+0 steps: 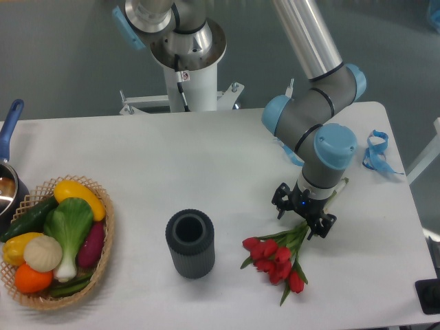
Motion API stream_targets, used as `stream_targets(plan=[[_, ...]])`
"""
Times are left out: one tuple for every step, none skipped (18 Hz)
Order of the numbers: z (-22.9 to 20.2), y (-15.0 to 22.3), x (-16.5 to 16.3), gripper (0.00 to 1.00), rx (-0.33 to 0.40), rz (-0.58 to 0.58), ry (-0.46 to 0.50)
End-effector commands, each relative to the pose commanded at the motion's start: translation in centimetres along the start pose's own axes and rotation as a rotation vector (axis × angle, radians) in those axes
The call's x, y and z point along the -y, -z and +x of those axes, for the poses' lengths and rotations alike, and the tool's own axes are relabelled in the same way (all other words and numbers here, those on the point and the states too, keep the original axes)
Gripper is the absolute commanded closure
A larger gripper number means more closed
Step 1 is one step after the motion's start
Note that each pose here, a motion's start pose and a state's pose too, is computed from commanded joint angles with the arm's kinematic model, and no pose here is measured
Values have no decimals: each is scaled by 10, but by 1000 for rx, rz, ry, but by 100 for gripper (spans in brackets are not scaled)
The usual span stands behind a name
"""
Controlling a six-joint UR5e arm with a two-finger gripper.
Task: Pick up the flowers from the table
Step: 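Lower the gripper onto the tulip stems and close it, then lift the grasped red tulips up off the table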
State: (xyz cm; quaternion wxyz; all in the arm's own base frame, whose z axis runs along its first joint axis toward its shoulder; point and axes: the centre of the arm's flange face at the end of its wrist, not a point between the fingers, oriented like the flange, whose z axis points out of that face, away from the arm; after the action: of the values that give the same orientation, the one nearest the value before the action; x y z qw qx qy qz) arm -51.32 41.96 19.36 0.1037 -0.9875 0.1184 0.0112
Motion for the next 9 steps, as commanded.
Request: stream_targets(plan=[[-1,1,1,86,4,1,7],[-2,2,1,88,6,1,14],[-2,3,1,91,8,4,15],[-4,4,2,93,17,7,13],[-6,6,3,94,25,11,15],[-8,9,3,94,31,15,20],[-10,13,4,94,38,17,21],[-13,20,6,94,51,22,25],[-18,32,11,94,72,39,36]])
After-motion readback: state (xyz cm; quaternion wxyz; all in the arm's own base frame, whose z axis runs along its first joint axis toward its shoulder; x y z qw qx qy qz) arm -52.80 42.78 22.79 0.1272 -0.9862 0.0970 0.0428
